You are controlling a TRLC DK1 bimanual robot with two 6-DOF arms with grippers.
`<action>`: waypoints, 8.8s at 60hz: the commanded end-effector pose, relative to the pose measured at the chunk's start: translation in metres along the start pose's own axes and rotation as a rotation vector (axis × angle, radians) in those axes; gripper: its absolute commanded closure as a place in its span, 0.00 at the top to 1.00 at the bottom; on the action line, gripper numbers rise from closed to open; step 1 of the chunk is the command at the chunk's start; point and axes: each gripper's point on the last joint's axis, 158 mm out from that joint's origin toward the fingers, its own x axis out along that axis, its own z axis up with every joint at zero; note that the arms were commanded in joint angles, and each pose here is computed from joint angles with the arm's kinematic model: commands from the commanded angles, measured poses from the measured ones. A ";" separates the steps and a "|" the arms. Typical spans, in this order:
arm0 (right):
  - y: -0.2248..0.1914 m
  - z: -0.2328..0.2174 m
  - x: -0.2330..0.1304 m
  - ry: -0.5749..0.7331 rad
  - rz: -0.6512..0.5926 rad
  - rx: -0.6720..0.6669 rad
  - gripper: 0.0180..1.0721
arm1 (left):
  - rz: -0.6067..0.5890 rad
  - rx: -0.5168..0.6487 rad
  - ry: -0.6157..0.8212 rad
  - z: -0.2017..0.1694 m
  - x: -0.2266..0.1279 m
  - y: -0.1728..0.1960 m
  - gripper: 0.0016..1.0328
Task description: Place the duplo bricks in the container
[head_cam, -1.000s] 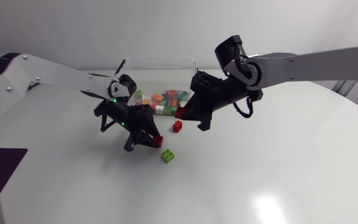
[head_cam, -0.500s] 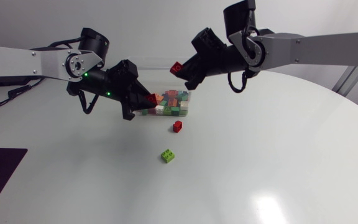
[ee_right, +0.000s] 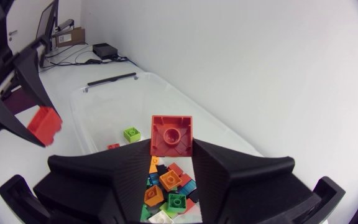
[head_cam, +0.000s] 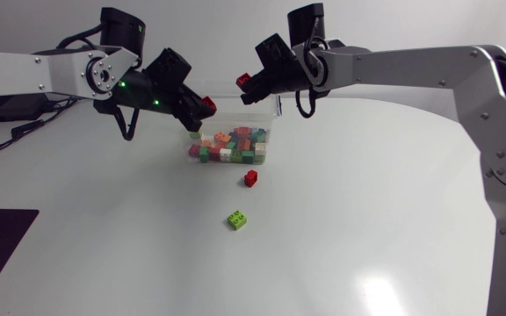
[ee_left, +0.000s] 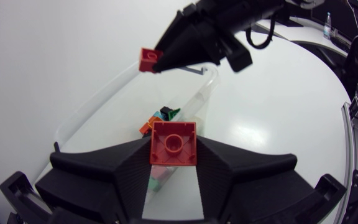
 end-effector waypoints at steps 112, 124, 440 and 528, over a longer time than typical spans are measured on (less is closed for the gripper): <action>0.107 -0.216 -0.017 0.528 0.265 0.035 0.83 | 0.146 -0.157 0.032 -0.005 -0.049 0.012 0.95; 0.106 -0.219 -0.008 0.527 0.272 0.018 0.82 | 0.012 -0.042 0.124 -0.039 -0.045 -0.057 0.95; -0.070 -0.015 -0.305 -0.084 -0.646 0.018 0.95 | 0.657 -0.109 -0.259 -0.010 -0.221 0.062 0.96; 0.005 -0.170 -0.399 -0.256 -0.768 0.230 0.95 | 0.789 -0.380 -0.376 -0.141 -0.258 -0.049 0.96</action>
